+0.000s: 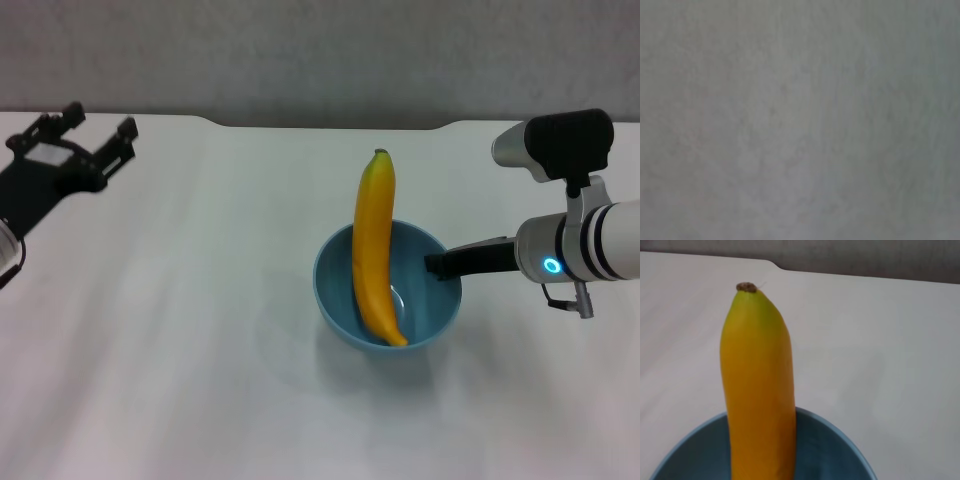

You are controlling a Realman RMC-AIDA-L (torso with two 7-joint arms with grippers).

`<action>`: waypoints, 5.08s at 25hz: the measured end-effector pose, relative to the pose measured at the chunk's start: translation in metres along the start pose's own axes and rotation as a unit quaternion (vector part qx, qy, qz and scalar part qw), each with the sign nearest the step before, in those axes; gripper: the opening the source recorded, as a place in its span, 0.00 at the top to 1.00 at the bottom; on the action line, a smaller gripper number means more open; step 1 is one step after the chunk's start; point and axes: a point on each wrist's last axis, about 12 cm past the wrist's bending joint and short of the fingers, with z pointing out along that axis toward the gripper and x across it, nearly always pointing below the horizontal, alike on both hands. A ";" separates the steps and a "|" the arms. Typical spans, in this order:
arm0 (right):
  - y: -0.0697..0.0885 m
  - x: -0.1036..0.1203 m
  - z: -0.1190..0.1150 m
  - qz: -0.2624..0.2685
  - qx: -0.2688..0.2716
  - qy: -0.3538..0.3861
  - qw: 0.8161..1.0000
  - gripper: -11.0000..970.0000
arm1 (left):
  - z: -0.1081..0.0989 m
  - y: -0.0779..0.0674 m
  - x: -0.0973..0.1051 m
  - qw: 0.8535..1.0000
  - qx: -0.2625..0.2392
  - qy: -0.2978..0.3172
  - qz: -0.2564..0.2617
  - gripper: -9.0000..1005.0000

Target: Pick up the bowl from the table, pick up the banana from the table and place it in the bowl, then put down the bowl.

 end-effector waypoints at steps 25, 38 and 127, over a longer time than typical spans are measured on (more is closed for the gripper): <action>0.022 -0.010 0.013 -0.007 -0.022 0.009 1.000 0.91 | 0.004 -0.001 0.019 0.992 -0.049 0.068 0.095 0.28; 0.029 0.013 0.023 -0.005 -0.028 0.042 0.999 0.91 | 0.005 -0.007 0.019 0.994 -0.045 0.064 0.082 0.28; -0.054 0.106 -0.030 0.042 0.028 -0.199 0.979 0.19 | -0.035 -0.048 0.050 0.995 -0.046 0.065 0.055 0.28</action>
